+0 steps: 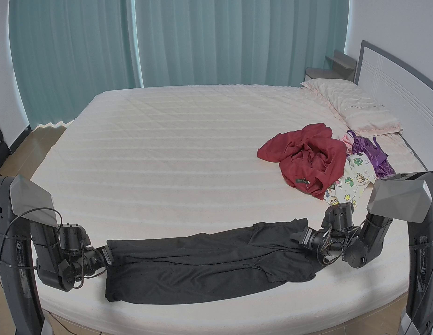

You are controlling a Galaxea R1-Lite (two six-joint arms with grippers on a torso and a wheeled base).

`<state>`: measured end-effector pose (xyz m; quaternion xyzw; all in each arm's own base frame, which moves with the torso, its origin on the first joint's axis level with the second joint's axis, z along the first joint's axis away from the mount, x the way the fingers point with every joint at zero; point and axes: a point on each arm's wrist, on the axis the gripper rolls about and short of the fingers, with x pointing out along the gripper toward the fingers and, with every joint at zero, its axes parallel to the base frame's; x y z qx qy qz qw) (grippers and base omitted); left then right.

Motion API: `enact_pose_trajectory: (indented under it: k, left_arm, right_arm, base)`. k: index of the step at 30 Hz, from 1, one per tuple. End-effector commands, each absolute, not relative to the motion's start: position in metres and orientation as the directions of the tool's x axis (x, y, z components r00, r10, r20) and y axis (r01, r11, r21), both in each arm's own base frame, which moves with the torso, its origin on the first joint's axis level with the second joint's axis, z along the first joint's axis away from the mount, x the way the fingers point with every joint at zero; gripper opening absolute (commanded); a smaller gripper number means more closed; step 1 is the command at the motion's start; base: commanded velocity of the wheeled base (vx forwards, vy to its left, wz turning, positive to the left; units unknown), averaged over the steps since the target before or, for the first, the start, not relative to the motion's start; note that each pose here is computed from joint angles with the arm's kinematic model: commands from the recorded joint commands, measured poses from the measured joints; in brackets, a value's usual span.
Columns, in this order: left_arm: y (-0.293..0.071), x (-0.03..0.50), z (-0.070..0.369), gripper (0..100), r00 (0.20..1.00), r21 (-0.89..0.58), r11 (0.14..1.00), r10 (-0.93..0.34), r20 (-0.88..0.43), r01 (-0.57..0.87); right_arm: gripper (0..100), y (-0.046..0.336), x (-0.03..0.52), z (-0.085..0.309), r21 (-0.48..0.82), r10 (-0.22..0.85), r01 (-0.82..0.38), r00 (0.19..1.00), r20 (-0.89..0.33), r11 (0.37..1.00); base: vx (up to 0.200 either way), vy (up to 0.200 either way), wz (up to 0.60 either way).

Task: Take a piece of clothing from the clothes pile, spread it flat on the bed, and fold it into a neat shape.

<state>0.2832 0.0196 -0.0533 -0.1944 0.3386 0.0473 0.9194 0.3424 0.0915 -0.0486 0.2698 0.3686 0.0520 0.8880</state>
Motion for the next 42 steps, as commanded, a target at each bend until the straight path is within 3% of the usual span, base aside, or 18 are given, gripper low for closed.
enact_pose_trajectory:
  k: [1,23,24,25,26,36,42]
  left_arm:
    - [0.021,0.282,-0.055,0,0.762,-0.325,0.919,-0.042,-0.646,-0.225]
    - [0.025,0.281,-0.070,0,0.732,-0.312,0.917,-0.032,-0.680,-0.250]
    - [0.024,0.281,-0.070,100,0.732,-0.311,0.918,-0.033,-0.680,-0.247]
    - [0.024,0.281,-0.070,100,0.732,-0.311,0.918,-0.033,-0.680,-0.247]
    - [0.024,0.281,-0.070,100,0.732,-0.307,0.920,-0.033,-0.680,-0.243]
    - [0.037,0.279,-0.063,100,0.745,-0.323,0.909,-0.021,-0.666,-0.263]
    - [0.045,0.267,-0.027,100,0.792,-0.483,0.867,-0.208,-0.574,-0.122]
  right_arm:
    - [0,0.091,0.341,-0.052,0.513,0.286,0.114,0.717,-0.635,0.851]
    - [0,0.078,0.328,-0.056,0.482,0.256,0.140,0.703,-0.663,0.865]
    - [0,0.078,0.328,-0.056,0.478,0.255,0.140,0.701,-0.667,0.867]
    - [0,0.078,0.328,-0.056,0.478,0.255,0.140,0.701,-0.667,0.867]
    - [100,0.078,0.328,-0.056,0.477,0.256,0.137,0.699,-0.668,0.868]
    - [100,0.068,0.325,-0.040,0.490,0.236,0.151,0.731,-0.640,0.859]
    - [100,0.052,0.314,-0.025,0.496,0.209,0.186,0.743,-0.637,0.848]
  base:
    - [0.000,0.000,0.00]
    - [0.000,0.000,0.00]
    - [0.000,0.000,0.00]
    - [0.000,0.000,0.00]
    - [0.000,0.000,0.00]
    - [0.000,0.000,0.00]
    - [0.000,0.000,0.00]
